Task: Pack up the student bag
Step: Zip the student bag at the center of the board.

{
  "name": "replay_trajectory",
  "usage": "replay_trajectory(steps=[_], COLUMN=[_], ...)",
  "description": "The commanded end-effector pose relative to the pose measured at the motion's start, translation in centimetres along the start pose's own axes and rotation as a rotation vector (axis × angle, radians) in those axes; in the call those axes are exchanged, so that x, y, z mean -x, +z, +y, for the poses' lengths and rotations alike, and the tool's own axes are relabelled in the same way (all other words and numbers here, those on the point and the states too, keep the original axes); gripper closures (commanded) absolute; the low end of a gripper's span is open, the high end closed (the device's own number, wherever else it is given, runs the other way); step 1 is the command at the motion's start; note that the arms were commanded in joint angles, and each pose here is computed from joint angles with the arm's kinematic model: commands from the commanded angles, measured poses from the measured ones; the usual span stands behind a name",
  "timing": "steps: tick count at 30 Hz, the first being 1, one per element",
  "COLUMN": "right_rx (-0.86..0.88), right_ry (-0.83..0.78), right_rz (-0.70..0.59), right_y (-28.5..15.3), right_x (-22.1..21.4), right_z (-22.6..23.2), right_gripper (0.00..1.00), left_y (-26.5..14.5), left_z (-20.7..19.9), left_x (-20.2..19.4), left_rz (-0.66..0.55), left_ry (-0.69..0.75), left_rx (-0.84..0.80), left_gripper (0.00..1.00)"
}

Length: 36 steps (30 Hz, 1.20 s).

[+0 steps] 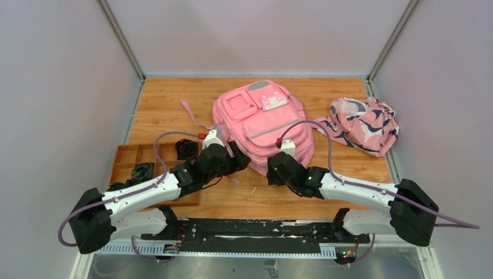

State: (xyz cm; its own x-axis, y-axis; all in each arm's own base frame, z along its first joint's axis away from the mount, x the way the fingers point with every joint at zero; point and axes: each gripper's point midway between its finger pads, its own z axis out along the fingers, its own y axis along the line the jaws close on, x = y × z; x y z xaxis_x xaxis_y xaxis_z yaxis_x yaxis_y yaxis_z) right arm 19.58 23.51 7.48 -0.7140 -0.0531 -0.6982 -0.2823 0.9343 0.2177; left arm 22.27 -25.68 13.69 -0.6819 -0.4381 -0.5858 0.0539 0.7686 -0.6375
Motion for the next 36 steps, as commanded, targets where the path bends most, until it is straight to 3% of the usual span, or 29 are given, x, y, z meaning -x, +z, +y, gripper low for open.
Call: replay_trajectory(steps=[1, 10, 15, 16, 22, 28, 29, 36], right_rx=[-0.005, -0.112, -0.143, -0.145, -0.150, -0.145, -0.140, -0.141], right_ry=[0.071, 0.096, 0.087, 0.090, 0.097, 0.092, 0.082, 0.000], right_rz=[-0.119, -0.179, -0.196, -0.200, -0.190, -0.154, -0.143, -0.051], right_y=[0.4, 2.2, 1.5, 1.2, 0.2, -0.4, -0.5, -2.5], right_x=[3.0, 2.9, 3.3, 3.4, 2.7, 1.4, 1.3, -0.5], right_z=[1.6, 1.0, 0.2, 0.1, -0.9, -1.7, -1.7, -3.0], right_gripper=[0.48, 0.68, 0.98, 1.00, 1.00, 1.00, 1.00, 1.00], left_y=[0.6, 2.7, 3.6, 3.8, 4.8, 5.7, 5.8, 5.5], left_z=[-1.0, -2.0, -1.9, -1.8, -2.2, -2.0, -1.8, 0.4], left_x=[0.3, -1.1, -0.8, -0.6, 0.1, 0.0, 0.1, 2.3], left_rz=[-0.014, 0.030, 0.011, -0.004, -0.032, -0.013, -0.014, -0.060], left_ry=[-0.059, -0.085, -0.067, -0.068, -0.071, -0.085, -0.088, -0.035], left_rx=[-0.027, -0.069, -0.045, -0.040, -0.037, -0.020, -0.010, 0.070], left_gripper=[0.23, 0.25, 0.32, 0.35, 0.50, 0.96, 1.00, 1.00])
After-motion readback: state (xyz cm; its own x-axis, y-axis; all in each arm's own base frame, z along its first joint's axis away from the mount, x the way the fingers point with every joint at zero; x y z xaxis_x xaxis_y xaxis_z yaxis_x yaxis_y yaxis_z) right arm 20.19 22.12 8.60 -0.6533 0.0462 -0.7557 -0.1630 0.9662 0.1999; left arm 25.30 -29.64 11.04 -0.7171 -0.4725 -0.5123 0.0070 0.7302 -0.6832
